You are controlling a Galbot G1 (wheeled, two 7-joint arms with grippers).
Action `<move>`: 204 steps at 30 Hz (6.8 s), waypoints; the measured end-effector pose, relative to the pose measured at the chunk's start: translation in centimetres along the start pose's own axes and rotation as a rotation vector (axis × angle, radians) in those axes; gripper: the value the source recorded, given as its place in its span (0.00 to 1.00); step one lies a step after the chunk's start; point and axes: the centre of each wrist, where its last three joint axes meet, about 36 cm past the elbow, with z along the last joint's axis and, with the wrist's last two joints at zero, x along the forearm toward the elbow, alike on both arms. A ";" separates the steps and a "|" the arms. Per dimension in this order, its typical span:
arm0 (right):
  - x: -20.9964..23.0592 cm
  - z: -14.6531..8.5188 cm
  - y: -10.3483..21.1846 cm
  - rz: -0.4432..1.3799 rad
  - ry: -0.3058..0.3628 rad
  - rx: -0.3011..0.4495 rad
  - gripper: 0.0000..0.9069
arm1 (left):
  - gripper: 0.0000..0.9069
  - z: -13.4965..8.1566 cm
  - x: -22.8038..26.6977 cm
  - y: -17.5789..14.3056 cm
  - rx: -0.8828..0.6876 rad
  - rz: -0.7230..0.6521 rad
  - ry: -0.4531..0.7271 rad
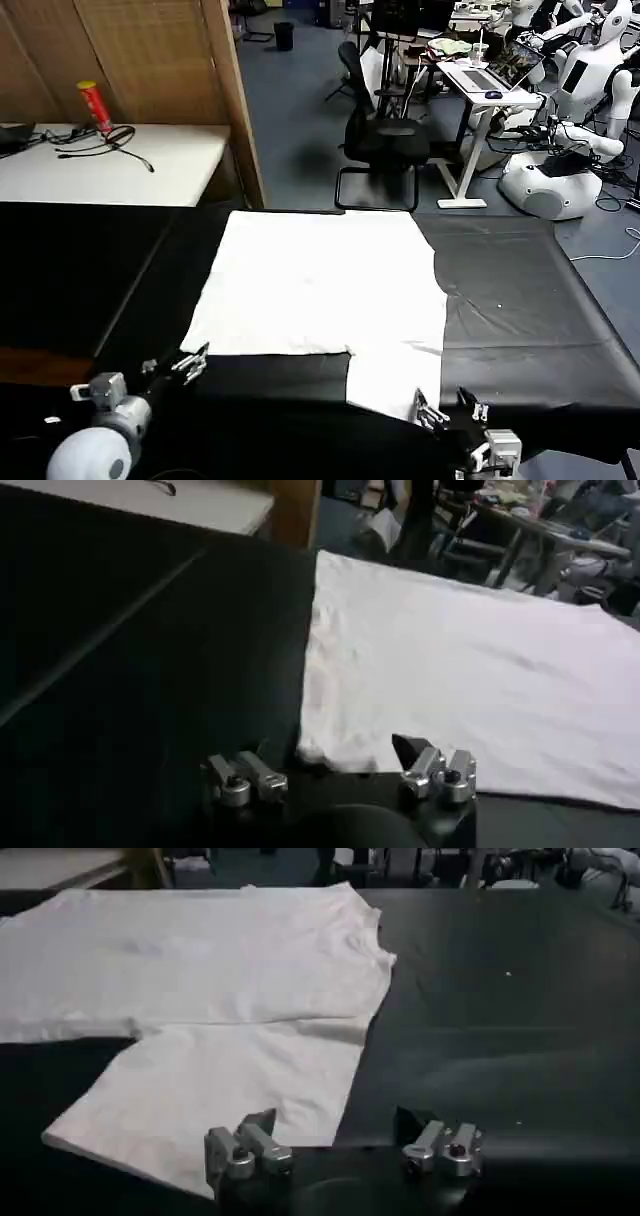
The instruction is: Fold and organize the clothes.
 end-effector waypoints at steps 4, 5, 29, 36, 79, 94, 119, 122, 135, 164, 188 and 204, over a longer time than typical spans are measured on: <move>0.2 0.0 0.0 0.011 0.004 -0.003 0.03 | 0.00 0.4 -0.1 0.4 0.000 -0.010 0.008; 0.3 0.0 0.0 0.014 0.005 -0.003 0.03 | 0.00 0.5 -0.1 0.4 0.000 -0.011 0.009; 6.0 -3.2 -0.7 0.074 -0.043 0.022 0.00 | 0.00 0.9 6.8 -2.8 -0.019 -0.017 0.030; 4.3 -4.2 -1.8 -0.005 -0.201 -0.020 0.00 | 0.00 0.4 7.4 -3.0 0.001 -0.029 -0.045; -17.5 -8.8 -5.8 -0.045 -0.310 0.017 0.00 | 0.00 -2.2 -5.2 -3.9 -0.144 -0.068 -0.263; -19.5 -9.8 -6.5 -0.079 -0.273 0.004 0.97 | 0.97 -3.2 -8.7 -3.2 -0.152 -0.075 -0.248; -10.0 -7.5 -7.8 -0.087 -0.173 0.073 0.74 | 0.95 -1.4 -5.5 -1.8 -0.104 0.003 -0.114; -9.9 -7.2 -7.8 -0.080 -0.167 0.080 0.48 | 0.53 -0.8 -5.2 -1.5 -0.099 0.005 -0.097; -9.8 -6.8 -8.0 -0.074 -0.131 0.070 0.08 | 0.00 0.2 -4.4 -1.3 -0.109 0.008 -0.078; -2.2 -5.2 -7.5 -0.017 0.076 0.142 0.05 | 0.00 1.1 4.4 -3.1 -0.205 -0.056 0.011; -2.4 -12.3 -7.6 -0.083 -0.300 0.139 0.97 | 0.97 -3.0 7.9 -2.8 -0.218 -0.107 -0.044; -22.3 -21.4 -6.5 -0.043 -0.217 0.051 0.97 | 0.97 -14.3 -8.8 0.4 -0.118 0.021 -0.105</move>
